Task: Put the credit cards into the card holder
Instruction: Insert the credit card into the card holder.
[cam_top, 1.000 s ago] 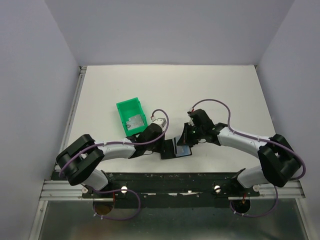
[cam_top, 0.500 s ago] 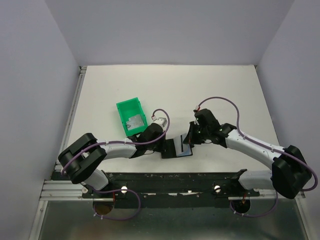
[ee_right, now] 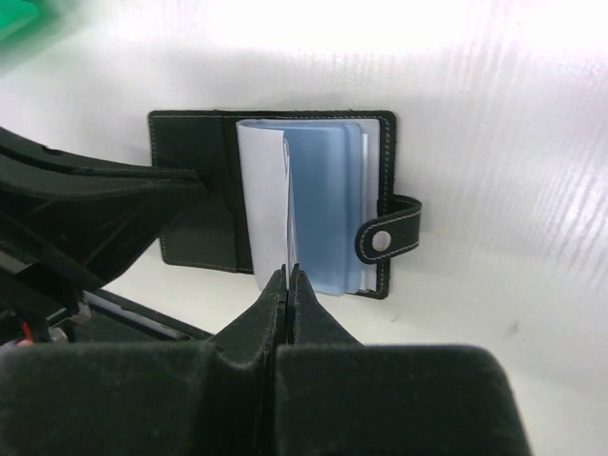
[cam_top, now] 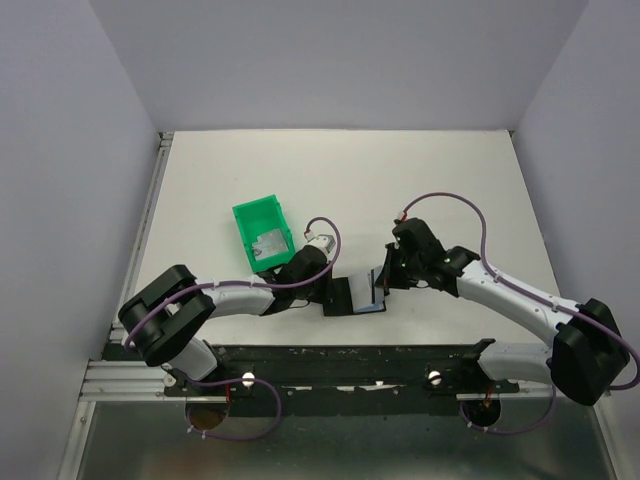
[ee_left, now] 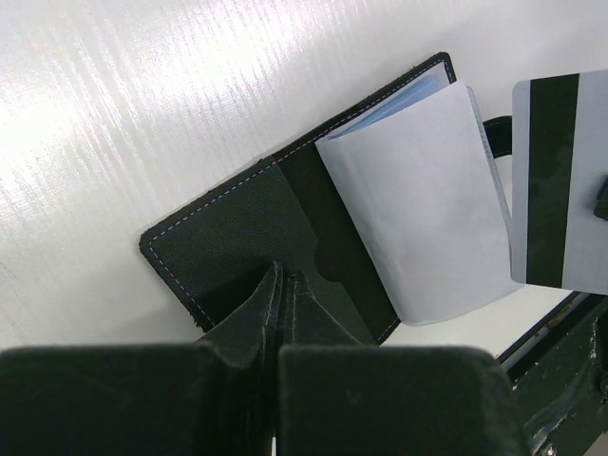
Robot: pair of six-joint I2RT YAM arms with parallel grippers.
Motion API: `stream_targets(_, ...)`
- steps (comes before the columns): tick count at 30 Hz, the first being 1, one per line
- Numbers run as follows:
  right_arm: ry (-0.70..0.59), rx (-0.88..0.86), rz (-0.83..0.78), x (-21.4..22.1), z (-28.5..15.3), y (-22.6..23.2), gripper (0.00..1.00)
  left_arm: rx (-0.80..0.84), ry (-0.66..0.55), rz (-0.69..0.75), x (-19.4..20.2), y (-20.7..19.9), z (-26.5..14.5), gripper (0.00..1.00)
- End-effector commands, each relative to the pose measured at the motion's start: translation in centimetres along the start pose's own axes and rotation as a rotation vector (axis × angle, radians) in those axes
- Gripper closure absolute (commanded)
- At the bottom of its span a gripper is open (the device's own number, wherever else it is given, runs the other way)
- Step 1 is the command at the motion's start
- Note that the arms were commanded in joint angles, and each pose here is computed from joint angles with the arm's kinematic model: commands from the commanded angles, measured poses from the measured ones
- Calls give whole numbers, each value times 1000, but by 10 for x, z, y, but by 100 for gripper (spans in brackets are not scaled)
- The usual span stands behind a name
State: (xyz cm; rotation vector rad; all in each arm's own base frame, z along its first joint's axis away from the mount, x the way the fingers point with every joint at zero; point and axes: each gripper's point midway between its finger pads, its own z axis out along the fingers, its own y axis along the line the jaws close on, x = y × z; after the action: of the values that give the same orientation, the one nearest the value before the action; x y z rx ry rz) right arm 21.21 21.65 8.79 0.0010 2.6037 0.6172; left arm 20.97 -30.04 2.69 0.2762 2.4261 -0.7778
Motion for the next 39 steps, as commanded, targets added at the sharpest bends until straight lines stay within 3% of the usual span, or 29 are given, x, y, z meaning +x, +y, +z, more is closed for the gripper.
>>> stream_targets(1, -9, 110, -17, -4, -2, -17, 99, -20, 49, 2, 13, 5, 3, 100)
stream_targets(24, 62, 164, -57, 7, 11, -29, 100, -21, 54, 0, 16, 6, 6, 100)
stream_targets(29, 57, 94, -61, 7, 10, -18, 99, -23, 57, 0, 16, 7, 7, 100)
stream_targets(39, 76, 160, -70, 9, 12, -29, 100, -23, 56, -1, 17, 7, 7, 100)
